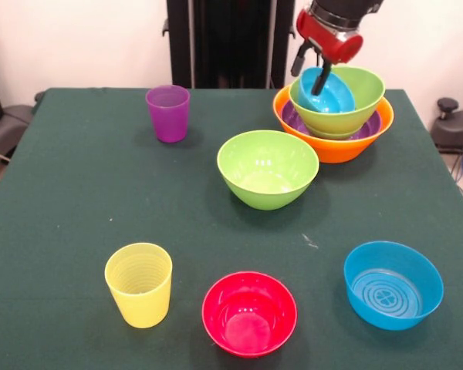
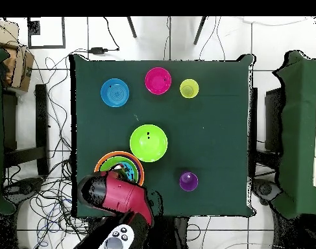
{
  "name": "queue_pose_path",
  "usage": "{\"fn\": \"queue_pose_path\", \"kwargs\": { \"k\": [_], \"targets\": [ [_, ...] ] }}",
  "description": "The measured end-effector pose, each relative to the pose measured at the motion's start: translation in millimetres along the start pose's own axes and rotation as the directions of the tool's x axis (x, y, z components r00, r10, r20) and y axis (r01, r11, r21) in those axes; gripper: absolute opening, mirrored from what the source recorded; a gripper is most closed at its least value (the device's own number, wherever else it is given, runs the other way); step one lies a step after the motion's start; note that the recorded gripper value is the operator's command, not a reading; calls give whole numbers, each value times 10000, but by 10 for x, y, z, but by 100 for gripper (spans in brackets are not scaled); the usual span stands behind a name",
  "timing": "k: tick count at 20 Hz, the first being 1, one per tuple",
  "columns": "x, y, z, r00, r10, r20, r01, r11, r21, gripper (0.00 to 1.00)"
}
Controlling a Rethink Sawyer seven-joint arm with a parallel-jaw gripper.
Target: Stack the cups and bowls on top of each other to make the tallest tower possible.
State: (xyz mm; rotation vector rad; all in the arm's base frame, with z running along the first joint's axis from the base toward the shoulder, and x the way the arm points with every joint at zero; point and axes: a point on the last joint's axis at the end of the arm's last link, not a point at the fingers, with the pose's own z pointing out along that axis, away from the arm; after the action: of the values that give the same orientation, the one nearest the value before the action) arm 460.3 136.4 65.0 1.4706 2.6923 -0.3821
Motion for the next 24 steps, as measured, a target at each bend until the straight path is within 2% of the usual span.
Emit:
{"fn": "queue_pose_path", "kwargs": {
  "k": [10,19,20,24],
  "targets": [
    [60,-122,283,9999,-80,-144,89,9979,641,100],
    [103,-191,428,9997,-145,-216,165,9951,979,100],
    [115,-199,458,9996,-175,-225,198,9944,1042,0],
    [111,-199,455,9997,-184,-175,202,9943,1045,0]
  ]
}}
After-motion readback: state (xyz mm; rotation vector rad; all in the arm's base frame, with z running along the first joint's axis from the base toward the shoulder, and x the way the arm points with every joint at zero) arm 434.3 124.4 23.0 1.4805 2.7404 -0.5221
